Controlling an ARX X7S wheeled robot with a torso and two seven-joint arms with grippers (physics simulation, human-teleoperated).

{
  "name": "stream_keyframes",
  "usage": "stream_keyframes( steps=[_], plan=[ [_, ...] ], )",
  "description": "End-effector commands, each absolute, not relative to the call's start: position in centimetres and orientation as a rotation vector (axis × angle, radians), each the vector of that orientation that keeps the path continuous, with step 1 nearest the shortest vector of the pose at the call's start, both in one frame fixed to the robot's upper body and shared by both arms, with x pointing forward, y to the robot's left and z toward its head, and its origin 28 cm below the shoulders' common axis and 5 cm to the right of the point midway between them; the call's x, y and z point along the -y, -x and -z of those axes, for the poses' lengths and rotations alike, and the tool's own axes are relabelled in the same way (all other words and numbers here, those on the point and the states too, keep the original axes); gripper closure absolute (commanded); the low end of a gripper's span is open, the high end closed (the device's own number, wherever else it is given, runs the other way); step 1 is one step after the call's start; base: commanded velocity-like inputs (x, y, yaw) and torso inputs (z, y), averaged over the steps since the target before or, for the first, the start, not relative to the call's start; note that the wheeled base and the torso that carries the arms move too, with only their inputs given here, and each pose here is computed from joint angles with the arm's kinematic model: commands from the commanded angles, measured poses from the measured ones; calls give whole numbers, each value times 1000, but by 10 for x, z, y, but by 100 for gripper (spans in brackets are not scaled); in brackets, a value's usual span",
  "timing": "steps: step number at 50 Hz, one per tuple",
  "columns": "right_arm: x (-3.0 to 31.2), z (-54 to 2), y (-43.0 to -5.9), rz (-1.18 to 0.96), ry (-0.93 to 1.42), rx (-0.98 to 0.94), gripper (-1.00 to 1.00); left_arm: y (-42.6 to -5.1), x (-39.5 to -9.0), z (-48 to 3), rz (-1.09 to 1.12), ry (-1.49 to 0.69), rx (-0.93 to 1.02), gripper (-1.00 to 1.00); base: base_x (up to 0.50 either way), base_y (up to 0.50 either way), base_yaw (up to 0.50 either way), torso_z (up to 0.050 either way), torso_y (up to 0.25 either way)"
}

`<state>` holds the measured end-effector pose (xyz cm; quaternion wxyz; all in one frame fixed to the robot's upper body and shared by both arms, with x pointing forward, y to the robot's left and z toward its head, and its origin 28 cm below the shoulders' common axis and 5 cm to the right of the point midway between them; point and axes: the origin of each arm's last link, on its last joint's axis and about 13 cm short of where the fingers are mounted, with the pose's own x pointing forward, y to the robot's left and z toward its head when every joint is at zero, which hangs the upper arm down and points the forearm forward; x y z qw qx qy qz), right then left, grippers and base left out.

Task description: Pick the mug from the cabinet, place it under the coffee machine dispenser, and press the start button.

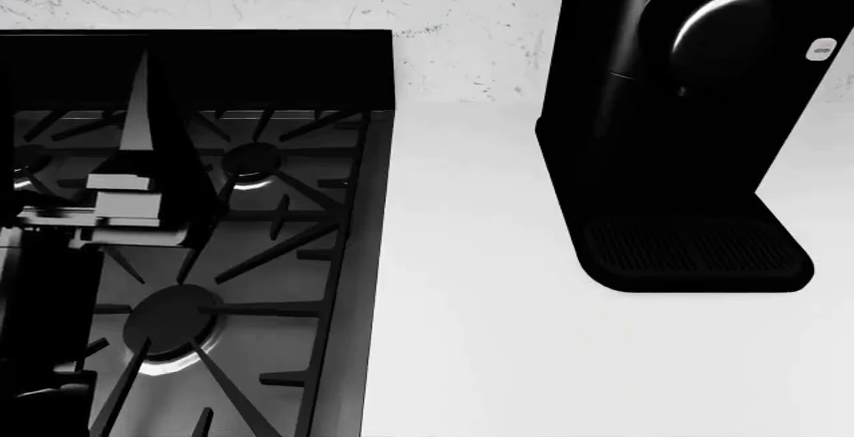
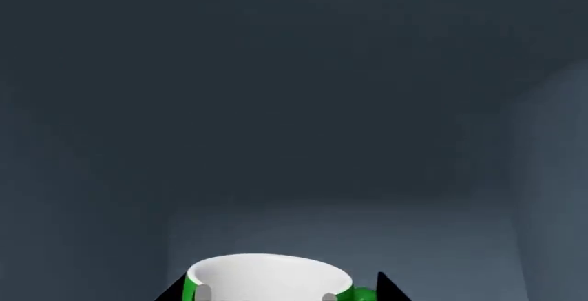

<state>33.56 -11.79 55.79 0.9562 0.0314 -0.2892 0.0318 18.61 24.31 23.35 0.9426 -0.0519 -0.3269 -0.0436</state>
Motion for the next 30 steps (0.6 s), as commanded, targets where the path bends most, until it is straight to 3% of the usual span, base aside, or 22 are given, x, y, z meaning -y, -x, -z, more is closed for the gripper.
stream_keyframes(
  steps=[1,8,25,30],
  plan=[
    [122,-574,-325,-62,-3,718,100,-186,-242,-235,94,103,670,-100,0,0,0,0,0],
    [120,-576,-324,-79,16,724,100,-185,-243,-235,90,104,672,-100,-35,0,0,0,0],
    [126,-585,-315,-81,35,753,100,-185,-242,-235,91,106,672,-100,-488,0,0,0,1],
    [129,-590,-309,-101,35,783,100,-185,-242,-235,95,105,671,-100,-22,0,0,0,0]
  ],
)
